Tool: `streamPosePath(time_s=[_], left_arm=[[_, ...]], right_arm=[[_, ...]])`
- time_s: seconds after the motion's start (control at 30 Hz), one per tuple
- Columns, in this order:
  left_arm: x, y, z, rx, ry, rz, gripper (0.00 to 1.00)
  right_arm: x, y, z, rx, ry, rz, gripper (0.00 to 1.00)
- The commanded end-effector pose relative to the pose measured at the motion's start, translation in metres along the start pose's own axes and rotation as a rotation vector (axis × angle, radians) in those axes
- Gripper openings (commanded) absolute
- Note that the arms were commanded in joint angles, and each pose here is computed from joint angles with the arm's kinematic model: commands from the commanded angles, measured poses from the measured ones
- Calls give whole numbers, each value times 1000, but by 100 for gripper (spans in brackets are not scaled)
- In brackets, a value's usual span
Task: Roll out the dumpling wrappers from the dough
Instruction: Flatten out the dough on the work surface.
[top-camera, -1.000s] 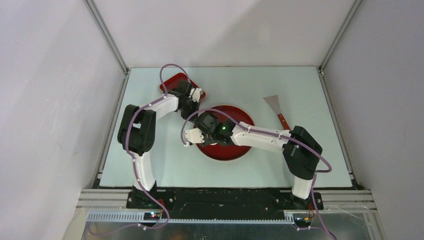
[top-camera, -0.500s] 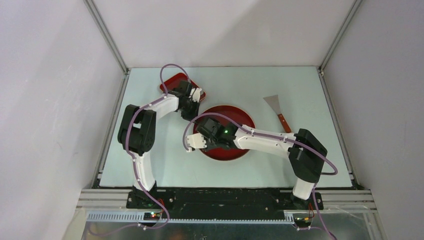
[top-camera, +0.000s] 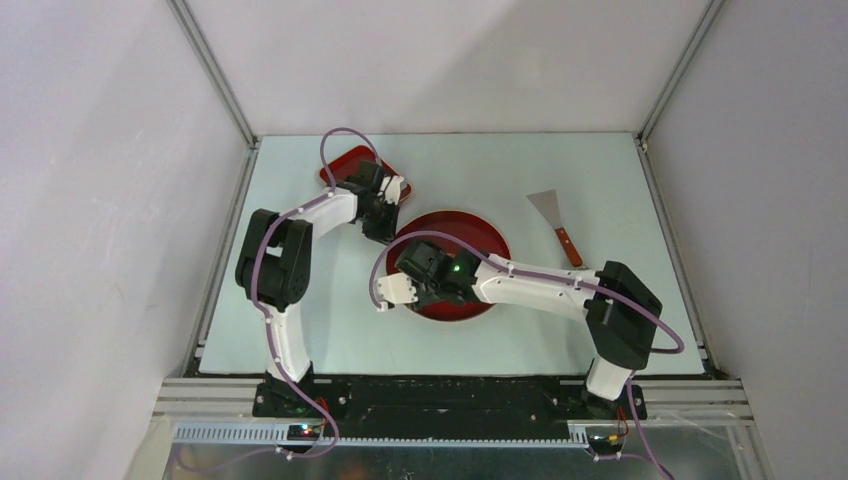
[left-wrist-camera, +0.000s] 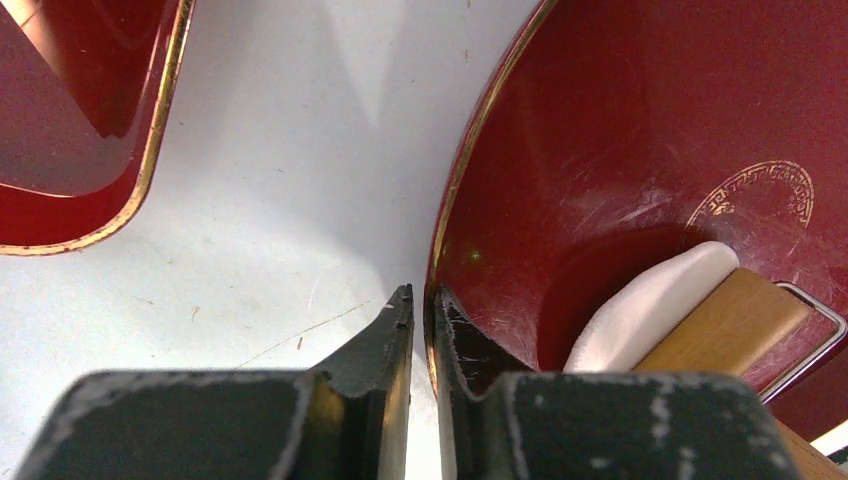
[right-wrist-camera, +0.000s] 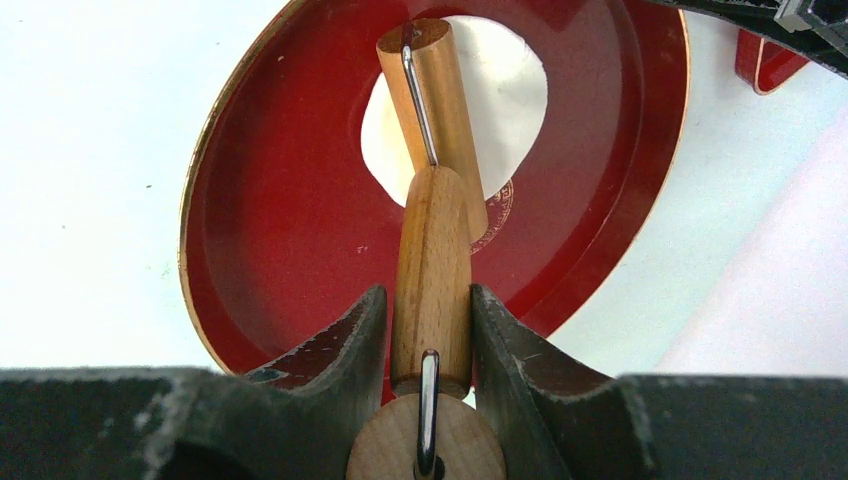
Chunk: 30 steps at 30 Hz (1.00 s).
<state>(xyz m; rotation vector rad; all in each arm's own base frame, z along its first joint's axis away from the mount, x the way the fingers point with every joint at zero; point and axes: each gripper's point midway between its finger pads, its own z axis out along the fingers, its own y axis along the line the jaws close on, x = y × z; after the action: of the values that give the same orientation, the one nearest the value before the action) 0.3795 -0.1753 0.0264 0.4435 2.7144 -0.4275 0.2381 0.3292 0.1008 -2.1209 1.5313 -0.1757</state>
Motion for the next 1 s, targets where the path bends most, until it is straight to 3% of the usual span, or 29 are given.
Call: streamPosePath(time_s=[0.0,0.97], left_arm=[[-13,19,-1,-93,-29,-1,17],[-13,21,-1,-101,-25,-6,16]], right_arm=[[46,127,1,-499,152,-1,0],[52,147,-26,-582,166,-6,0]])
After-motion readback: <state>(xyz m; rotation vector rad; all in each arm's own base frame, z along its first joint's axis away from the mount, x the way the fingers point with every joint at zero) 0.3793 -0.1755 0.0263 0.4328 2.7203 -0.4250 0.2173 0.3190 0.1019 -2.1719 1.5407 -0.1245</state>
